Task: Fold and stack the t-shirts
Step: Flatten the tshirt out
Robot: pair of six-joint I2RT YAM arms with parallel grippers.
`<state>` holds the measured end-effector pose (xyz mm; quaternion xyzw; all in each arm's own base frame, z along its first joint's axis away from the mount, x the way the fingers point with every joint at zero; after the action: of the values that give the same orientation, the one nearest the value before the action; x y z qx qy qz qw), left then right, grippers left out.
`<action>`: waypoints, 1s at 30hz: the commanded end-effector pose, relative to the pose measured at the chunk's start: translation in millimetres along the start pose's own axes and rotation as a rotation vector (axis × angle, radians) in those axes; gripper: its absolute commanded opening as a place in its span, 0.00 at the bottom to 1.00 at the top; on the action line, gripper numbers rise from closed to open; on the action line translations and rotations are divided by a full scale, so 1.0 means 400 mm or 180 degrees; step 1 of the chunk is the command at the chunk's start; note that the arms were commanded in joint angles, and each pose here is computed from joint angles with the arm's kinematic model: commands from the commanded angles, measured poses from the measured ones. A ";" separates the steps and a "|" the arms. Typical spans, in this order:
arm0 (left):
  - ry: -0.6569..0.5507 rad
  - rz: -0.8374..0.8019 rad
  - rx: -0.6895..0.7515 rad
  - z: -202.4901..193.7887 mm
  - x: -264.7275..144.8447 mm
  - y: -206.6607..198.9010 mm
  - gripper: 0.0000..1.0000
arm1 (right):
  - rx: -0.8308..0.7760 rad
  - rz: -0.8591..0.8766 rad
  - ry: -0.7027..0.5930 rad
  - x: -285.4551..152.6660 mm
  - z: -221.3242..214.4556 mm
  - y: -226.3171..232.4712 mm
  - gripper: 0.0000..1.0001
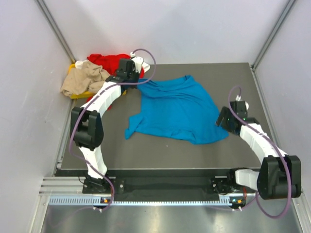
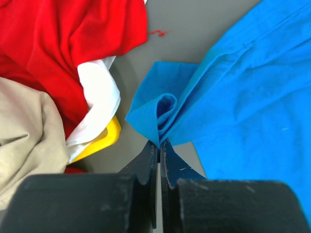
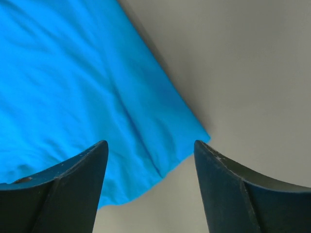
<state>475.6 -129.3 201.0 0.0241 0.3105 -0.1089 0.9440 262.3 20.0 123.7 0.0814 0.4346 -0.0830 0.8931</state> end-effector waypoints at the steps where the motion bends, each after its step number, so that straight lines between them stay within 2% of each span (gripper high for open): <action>1: -0.0343 -0.0125 -0.0113 0.062 -0.071 -0.011 0.00 | 0.0299 0.0051 -0.0015 0.035 -0.054 0.002 0.70; 6: -0.0338 -0.0119 -0.0145 0.050 -0.100 -0.005 0.00 | 0.0425 0.0030 0.0034 0.073 -0.095 -0.005 0.53; 7: -0.0319 -0.0112 -0.0145 0.041 -0.103 -0.004 0.00 | 0.0424 0.0035 0.0086 0.082 -0.102 -0.005 0.41; 9: -0.0291 -0.0094 -0.0155 0.025 -0.114 0.005 0.00 | 0.0413 0.0054 0.0069 0.089 -0.093 -0.004 0.22; 10: -0.0255 -0.0181 -0.0168 0.015 -0.119 0.000 0.00 | 0.0412 0.0052 0.0049 0.091 -0.083 -0.005 0.06; 11: -0.0270 -0.0162 -0.0209 0.015 -0.133 0.013 0.00 | 0.0396 0.0048 0.0023 0.091 -0.075 -0.008 0.00; 14: -0.0195 -0.0132 -0.0282 -0.024 -0.159 0.037 0.00 | 0.0531 -0.0007 -0.0239 0.099 0.002 -0.053 0.00; 15: -0.0077 -0.0141 -0.0302 -0.066 -0.158 0.039 0.00 | 0.0627 -0.0028 -0.0334 0.101 0.035 -0.080 0.00; 17: -0.0026 -0.0302 -0.0328 -0.093 -0.185 0.028 0.00 | 0.0557 0.0060 -0.0583 0.111 0.143 -0.083 0.00; 18: 0.0114 -0.0366 -0.0337 -0.141 -0.188 0.021 0.00 | 0.0502 0.0073 -0.0714 0.127 0.230 -0.079 0.00; 21: 0.0339 -0.0746 -0.0358 -0.208 -0.228 -0.016 0.00 | 0.0297 0.0276 -0.0741 0.171 0.357 -0.050 0.00; 22: 0.0428 -0.0935 -0.0370 -0.234 -0.250 -0.034 0.00 | 0.0242 0.0408 -0.0804 0.235 0.489 -0.025 0.00; 23: 0.0390 -0.0940 -0.0363 -0.228 -0.258 -0.034 0.00 | 0.0236 0.0441 -0.0722 0.236 0.478 -0.022 0.00; 24: 0.0495 -0.1186 -0.0371 -0.253 -0.272 -0.057 0.00 | 0.0229 0.0476 -0.0783 0.280 0.555 -0.008 0.00; 26: 0.0513 -0.1443 -0.0350 -0.264 -0.295 -0.078 0.00 | 0.0273 0.0477 -0.0696 0.317 0.598 0.009 0.00; 28: 0.0584 -0.1747 -0.0344 -0.284 -0.312 -0.105 0.00 | 0.0246 0.0544 -0.0803 0.352 0.670 0.046 0.00; 29: 0.0579 -0.1782 -0.0326 -0.288 -0.312 -0.106 0.00 | 0.0247 0.0538 -0.0798 0.357 0.681 0.056 0.02; 30: 0.0589 -0.1822 -0.0315 -0.293 -0.312 -0.108 0.00 | 0.0216 0.0562 -0.0885 0.354 0.713 0.078 0.11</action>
<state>314.4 -120.9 169.7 -0.0850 0.4114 -0.2761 0.8645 560.6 -38.2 171.2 0.1452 0.2924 -0.0470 0.9440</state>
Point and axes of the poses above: each gripper's point midway between its finger pads, its own x axis out along the fingers, its own y axis along the line the jaws close on, z = x × y, the point moved 5 cm from there along -x, back along the fingers, and after that the axes turned 12 degrees about -x, right-handed, at the moved point
